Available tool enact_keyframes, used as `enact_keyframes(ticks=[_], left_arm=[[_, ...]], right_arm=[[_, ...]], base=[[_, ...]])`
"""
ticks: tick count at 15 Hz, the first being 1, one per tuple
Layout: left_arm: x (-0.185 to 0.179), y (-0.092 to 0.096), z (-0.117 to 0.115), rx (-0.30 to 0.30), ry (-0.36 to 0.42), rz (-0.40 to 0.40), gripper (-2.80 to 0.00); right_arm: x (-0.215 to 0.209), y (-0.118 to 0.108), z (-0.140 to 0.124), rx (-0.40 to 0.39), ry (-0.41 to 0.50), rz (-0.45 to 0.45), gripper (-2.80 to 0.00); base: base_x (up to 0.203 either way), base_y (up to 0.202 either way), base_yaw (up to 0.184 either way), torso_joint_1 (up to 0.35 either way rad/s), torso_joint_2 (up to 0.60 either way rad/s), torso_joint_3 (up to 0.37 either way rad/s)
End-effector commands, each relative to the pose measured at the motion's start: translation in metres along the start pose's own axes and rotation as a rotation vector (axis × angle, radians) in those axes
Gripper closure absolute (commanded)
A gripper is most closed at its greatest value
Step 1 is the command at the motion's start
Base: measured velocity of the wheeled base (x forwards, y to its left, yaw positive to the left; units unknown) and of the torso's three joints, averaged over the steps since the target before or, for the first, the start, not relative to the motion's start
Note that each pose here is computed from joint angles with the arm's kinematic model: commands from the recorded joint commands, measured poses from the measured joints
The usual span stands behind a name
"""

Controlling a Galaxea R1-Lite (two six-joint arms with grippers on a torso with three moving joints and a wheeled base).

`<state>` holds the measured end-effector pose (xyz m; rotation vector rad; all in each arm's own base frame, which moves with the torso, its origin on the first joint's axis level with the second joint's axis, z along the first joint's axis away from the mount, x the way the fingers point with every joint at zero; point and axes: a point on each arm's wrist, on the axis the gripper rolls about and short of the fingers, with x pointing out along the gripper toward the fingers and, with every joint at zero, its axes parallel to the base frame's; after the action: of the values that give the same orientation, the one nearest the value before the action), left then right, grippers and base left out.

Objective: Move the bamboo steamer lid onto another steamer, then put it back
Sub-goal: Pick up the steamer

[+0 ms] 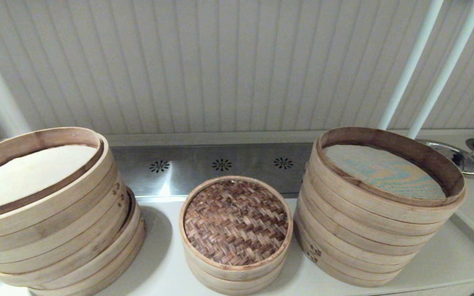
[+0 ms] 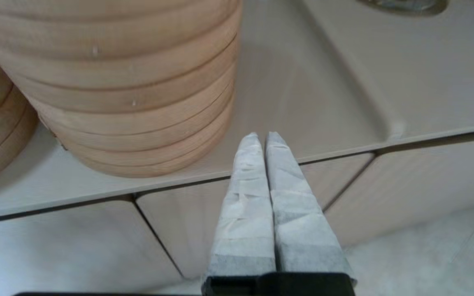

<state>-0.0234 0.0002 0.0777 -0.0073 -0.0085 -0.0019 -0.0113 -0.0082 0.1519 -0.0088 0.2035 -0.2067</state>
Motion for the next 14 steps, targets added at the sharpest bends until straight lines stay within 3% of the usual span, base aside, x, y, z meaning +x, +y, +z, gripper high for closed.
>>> enact_keyframes(ticks=[1,4,7,8,10,14], left_arm=[[0.000,0.000,0.000,0.000,-0.001,0.000,0.00],[0.000,0.000,0.000,0.000,-0.001,0.000,0.00],[0.000,0.000,0.000,0.000,-0.001,0.000,0.00],[0.000,0.000,0.000,0.000,-0.001,0.000,0.00],[0.000,0.000,0.000,0.000,-0.001,0.000,0.00],[0.000,0.000,0.000,0.000,-0.001,0.000,0.00]], right_arm=[[0.007,0.002,-0.019,0.011,-0.057,0.009,0.00],[0.012,0.002,-0.032,-0.007,-0.029,-0.036,0.00],[0.013,0.003,-0.037,0.003,0.018,-0.171,0.00],[0.013,0.003,-0.039,0.009,0.020,-0.179,0.00],[0.012,0.005,-0.049,0.011,0.012,-0.095,0.00],[0.000,0.005,-0.065,0.004,-0.147,0.100,0.00]], base=[[0.000,0.000,0.000,0.000,0.00,0.000],[0.000,0.000,0.000,0.000,0.00,0.000],[0.000,0.000,0.000,0.000,0.00,0.000],[0.000,0.000,0.000,0.000,0.00,0.000],[0.000,0.000,0.000,0.000,0.00,0.000],[0.000,0.000,0.000,0.000,0.00,0.000]])
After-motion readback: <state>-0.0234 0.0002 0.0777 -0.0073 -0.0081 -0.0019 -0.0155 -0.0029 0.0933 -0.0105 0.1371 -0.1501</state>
